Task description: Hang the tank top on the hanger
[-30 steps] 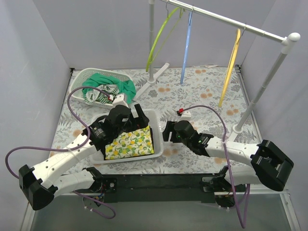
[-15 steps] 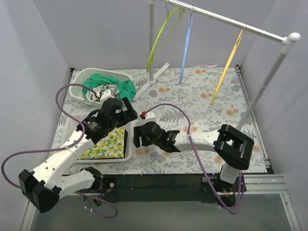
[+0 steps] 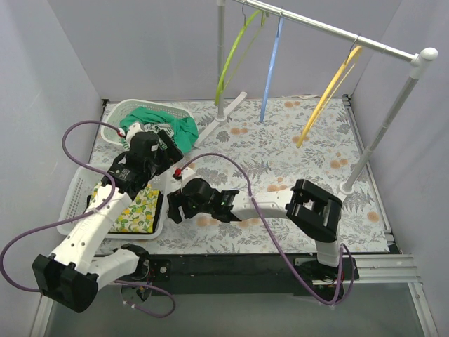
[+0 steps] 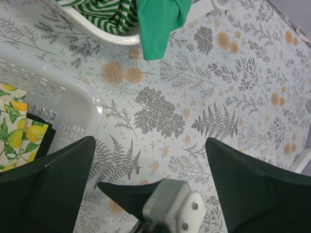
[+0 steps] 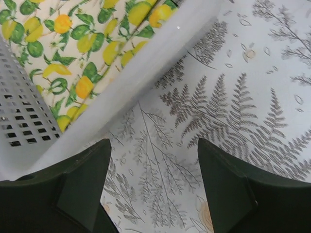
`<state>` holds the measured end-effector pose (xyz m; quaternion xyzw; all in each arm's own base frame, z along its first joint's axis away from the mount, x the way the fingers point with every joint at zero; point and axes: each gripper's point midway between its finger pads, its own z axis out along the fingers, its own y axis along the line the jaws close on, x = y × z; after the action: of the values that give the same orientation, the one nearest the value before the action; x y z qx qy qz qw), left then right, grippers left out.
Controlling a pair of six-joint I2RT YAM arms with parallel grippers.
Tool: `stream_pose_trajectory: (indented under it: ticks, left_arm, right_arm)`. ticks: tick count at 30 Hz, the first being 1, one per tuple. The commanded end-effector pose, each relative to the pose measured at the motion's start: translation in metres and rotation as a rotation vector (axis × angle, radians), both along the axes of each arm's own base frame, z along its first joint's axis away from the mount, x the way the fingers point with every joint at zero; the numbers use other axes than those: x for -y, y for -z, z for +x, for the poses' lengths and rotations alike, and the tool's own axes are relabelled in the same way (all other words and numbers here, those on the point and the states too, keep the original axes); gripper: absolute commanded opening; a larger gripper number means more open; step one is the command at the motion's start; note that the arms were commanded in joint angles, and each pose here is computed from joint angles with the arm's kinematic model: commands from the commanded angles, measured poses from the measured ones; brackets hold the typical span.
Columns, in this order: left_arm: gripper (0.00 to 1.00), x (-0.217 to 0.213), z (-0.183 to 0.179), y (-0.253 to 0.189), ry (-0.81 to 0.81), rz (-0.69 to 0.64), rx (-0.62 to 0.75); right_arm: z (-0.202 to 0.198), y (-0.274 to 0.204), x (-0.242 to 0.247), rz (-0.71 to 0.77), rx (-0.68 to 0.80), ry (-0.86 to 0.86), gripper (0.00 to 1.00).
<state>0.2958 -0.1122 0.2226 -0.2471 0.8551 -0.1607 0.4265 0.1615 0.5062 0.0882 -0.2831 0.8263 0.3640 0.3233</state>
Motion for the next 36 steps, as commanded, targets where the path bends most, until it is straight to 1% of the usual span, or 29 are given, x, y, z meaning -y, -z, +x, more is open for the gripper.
stream_pose_trajectory:
  ticks: [1, 2, 3, 6, 7, 8, 9, 10, 11, 12, 13, 14, 15, 16, 17, 18, 19, 20, 21, 23, 25, 26, 32, 36]
  left_arm:
    - [0.98, -0.004, 0.022, -0.021, -0.013, -0.029, 0.070]
    - [0.98, -0.008, 0.027, -0.022, -0.030, -0.036, 0.078]
    - [0.98, -0.009, 0.033, -0.017, -0.046, -0.038, 0.072]
    - [0.98, -0.020, 0.053, -0.022, -0.125, -0.037, 0.100]
    - [0.98, -0.023, 0.063, -0.017, -0.152, -0.022, 0.090]
    - [0.98, -0.028, 0.070, -0.016, -0.176, -0.013, 0.092]
    - [0.98, -0.035, 0.078, -0.020, -0.219, 0.011, 0.107]
    - [0.98, -0.037, 0.089, -0.012, -0.234, 0.038, 0.095]
    - [0.98, -0.043, 0.095, -0.011, -0.257, 0.058, 0.095]
    - [0.98, -0.049, 0.101, -0.008, -0.289, 0.083, 0.089]
    - [0.98, -0.051, 0.112, -0.017, -0.294, 0.095, 0.112]
    - [0.97, -0.054, 0.121, -0.009, -0.309, 0.123, 0.096]
    - [0.97, -0.061, 0.129, -0.010, -0.342, 0.149, 0.099]
    - [0.96, -0.064, 0.139, -0.023, -0.355, 0.157, 0.126]
    - [0.96, -0.071, 0.151, -0.014, -0.372, 0.181, 0.109]
    - [0.95, -0.074, 0.158, -0.016, -0.385, 0.189, 0.115]
    - [0.94, -0.078, 0.168, -0.027, -0.402, 0.192, 0.136]
    - [0.93, -0.084, 0.177, -0.012, -0.412, 0.213, 0.101]
    - [0.93, -0.086, 0.182, -0.010, -0.416, 0.216, 0.094]
    - [0.89, -0.093, 0.188, -0.005, -0.432, 0.232, 0.070]
    - [0.87, -0.093, 0.188, 0.005, -0.429, 0.241, 0.047]
    - [0.85, -0.093, 0.185, 0.012, -0.423, 0.248, 0.030]
    - [0.79, -0.085, 0.182, 0.042, -0.383, 0.232, -0.038]
    - [0.67, -0.077, 0.186, 0.066, -0.347, 0.200, -0.082]
  right_arm:
    - [0.015, -0.030, 0.031, 0.032, 0.071, 0.053, 0.81]
    - [0.023, -0.049, 0.046, 0.061, 0.096, 0.098, 0.81]
    - [0.022, -0.034, 0.067, 0.023, 0.090, 0.121, 0.81]
    - [0.025, -0.050, 0.107, 0.036, 0.132, 0.191, 0.80]
    - [0.024, -0.051, 0.118, 0.022, 0.141, 0.201, 0.80]
    - [0.025, -0.067, 0.129, 0.049, 0.165, 0.228, 0.79]
    - [0.024, -0.070, 0.137, 0.050, 0.172, 0.241, 0.79]
    - [0.023, -0.061, 0.151, 0.014, 0.175, 0.261, 0.79]
    - [0.024, -0.075, 0.160, 0.045, 0.189, 0.279, 0.78]
    - [0.025, -0.078, 0.167, 0.048, 0.197, 0.293, 0.78]
    - [0.024, -0.072, 0.176, 0.032, 0.202, 0.301, 0.78]
    - [0.026, -0.080, 0.185, 0.043, 0.216, 0.320, 0.78]
    - [0.026, -0.081, 0.191, 0.042, 0.223, 0.326, 0.78]
    - [0.027, -0.078, 0.197, 0.032, 0.227, 0.336, 0.78]
    - [0.029, -0.081, 0.204, 0.037, 0.231, 0.346, 0.78]
    - [0.029, -0.083, 0.206, 0.037, 0.237, 0.344, 0.78]
    - [0.029, -0.082, 0.208, 0.034, 0.234, 0.341, 0.77]
    - [0.030, -0.083, 0.212, 0.034, 0.235, 0.345, 0.77]
    - [0.031, -0.081, 0.215, 0.023, 0.237, 0.344, 0.77]
    - [0.031, -0.082, 0.219, 0.022, 0.233, 0.345, 0.77]
    - [0.030, -0.079, 0.222, 0.014, 0.231, 0.345, 0.77]
    - [0.030, -0.081, 0.223, 0.021, 0.233, 0.346, 0.77]
    - [0.034, -0.078, 0.225, 0.007, 0.233, 0.338, 0.77]
    - [0.033, -0.074, 0.222, -0.007, 0.227, 0.319, 0.77]
